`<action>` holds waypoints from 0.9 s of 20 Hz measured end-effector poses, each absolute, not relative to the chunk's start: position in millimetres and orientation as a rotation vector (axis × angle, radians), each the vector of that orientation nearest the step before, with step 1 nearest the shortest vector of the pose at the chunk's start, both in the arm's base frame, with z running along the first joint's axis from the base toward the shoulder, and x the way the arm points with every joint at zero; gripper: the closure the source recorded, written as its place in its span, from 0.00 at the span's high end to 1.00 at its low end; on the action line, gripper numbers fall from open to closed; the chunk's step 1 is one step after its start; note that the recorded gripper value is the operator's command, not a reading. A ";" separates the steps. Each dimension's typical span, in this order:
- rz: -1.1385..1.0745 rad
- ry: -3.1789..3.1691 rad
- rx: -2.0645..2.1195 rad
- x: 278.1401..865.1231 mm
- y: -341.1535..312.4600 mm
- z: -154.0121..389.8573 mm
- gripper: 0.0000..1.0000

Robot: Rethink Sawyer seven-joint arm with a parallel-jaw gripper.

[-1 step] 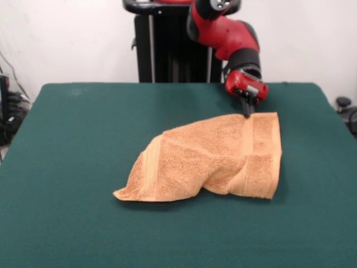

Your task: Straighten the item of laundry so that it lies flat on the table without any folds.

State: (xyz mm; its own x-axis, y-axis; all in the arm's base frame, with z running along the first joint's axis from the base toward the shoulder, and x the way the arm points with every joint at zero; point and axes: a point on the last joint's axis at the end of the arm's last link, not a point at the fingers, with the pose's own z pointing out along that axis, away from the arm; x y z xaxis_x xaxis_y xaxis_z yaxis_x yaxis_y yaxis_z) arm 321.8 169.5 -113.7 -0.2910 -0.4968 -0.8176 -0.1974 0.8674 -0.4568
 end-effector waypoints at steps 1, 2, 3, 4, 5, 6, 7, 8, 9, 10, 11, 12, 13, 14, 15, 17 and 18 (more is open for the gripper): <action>-0.312 1.874 -0.521 320.8 170.3 -113.6 0.00; -0.303 1.877 -0.525 319.7 171.1 -113.3 0.00; -0.287 1.884 -0.532 317.6 172.6 -113.1 0.00; -0.278 1.888 -0.536 316.3 173.5 -113.0 0.00; -0.274 1.889 -0.537 315.9 173.8 -113.0 0.00; -0.260 1.897 -0.543 313.8 175.1 -113.1 0.00; -0.255 1.899 -0.545 313.1 175.6 -113.1 0.00; -0.250 1.901 -0.547 312.4 176.1 -113.0 0.00; -0.245 1.903 -0.550 311.8 176.6 -112.9 0.00; -0.240 1.903 -0.554 310.8 177.1 -112.7 0.00; -0.234 1.904 -0.557 309.8 177.6 -112.6 0.00; -0.229 1.905 -0.562 308.3 178.0 -112.6 0.00; -0.227 1.905 -0.565 307.6 178.2 -112.6 0.00; -0.222 1.906 -0.571 306.2 178.5 -112.7 0.00; -0.218 1.906 -0.577 304.8 178.8 -112.8 0.00; -0.208 1.904 -0.590 303.0 179.8 -112.3 0.00; -0.204 1.903 -0.594 302.3 180.2 -112.0 0.00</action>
State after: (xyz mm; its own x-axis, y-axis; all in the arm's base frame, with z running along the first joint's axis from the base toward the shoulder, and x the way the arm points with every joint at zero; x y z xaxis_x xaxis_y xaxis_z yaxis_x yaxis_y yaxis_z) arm 302.3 180.2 -112.0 -0.2952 -0.4924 -0.8188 -0.3075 0.8603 -0.4065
